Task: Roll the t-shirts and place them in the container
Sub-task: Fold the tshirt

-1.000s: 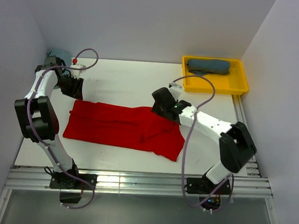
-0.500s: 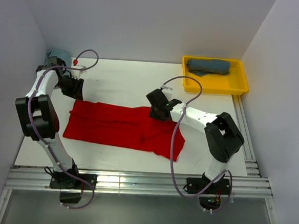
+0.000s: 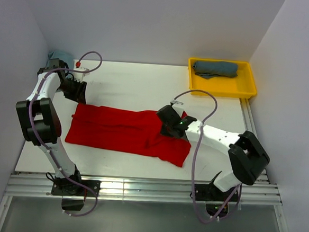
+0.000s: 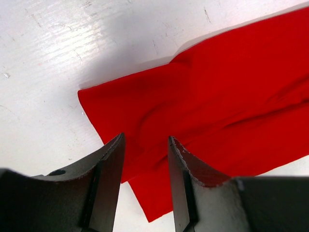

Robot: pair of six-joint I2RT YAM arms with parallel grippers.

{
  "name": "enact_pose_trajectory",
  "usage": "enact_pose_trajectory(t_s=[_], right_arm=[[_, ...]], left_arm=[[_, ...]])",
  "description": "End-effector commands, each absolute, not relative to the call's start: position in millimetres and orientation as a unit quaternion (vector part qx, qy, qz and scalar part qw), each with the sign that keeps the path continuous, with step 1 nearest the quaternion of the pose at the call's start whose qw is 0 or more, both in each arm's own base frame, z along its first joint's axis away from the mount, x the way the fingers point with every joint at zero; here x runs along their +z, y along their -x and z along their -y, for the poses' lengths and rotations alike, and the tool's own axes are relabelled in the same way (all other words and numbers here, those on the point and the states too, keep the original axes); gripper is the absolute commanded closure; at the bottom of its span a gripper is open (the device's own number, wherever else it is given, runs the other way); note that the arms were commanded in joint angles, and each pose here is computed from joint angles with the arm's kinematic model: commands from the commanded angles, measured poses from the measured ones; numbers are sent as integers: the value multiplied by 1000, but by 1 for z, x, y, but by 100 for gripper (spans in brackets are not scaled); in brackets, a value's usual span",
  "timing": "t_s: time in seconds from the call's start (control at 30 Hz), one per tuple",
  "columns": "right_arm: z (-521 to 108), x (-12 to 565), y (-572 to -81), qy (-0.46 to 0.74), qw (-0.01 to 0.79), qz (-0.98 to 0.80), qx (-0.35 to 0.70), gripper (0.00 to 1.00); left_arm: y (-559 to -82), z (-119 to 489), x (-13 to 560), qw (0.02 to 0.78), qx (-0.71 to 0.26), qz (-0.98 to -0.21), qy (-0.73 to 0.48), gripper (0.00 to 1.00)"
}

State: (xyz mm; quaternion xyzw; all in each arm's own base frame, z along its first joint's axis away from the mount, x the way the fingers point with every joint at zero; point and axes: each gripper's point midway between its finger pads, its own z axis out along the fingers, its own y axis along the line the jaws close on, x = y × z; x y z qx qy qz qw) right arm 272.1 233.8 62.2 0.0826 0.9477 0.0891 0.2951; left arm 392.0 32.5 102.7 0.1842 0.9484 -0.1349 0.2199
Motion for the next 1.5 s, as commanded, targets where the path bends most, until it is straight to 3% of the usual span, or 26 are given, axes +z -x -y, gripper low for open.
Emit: enact_pose_trajectory(t_s=[0.0,0.37,0.6,0.83,0.93,1.07,1.17,1.33,1.47], right_arm=[[-234,81,-261,-98,321,-936,110,90],[-227,85,-212,-97,318,-936,114,89],[-208,53,-188,-107,293,-946,91,85],[-190,41,-174,-138,286,-944,90,63],[-182,46,-172,-154,296,-938,94,60],[-176,73,-182,-177,336,-918,115,51],[-166,93,-205,-196,366,-901,123,49],[-141,103,-260,-225,384,-888,114,50],[-144,98,-297,-221,376,-893,107,57]], left_arm=[[-397,-31,108,229,-132,-946,-187,55],[-394,-33,103,222,-130,-948,-187,55],[-394,-32,99,218,-130,-949,-189,55],[-393,-34,99,218,-126,-949,-189,55],[-394,-35,100,217,-124,-950,-188,55],[-396,-37,104,222,-119,-950,-186,54],[-398,-36,106,222,-119,-950,-183,54],[-399,-36,109,222,-120,-951,-177,54],[-400,-38,111,222,-115,-952,-174,54]])
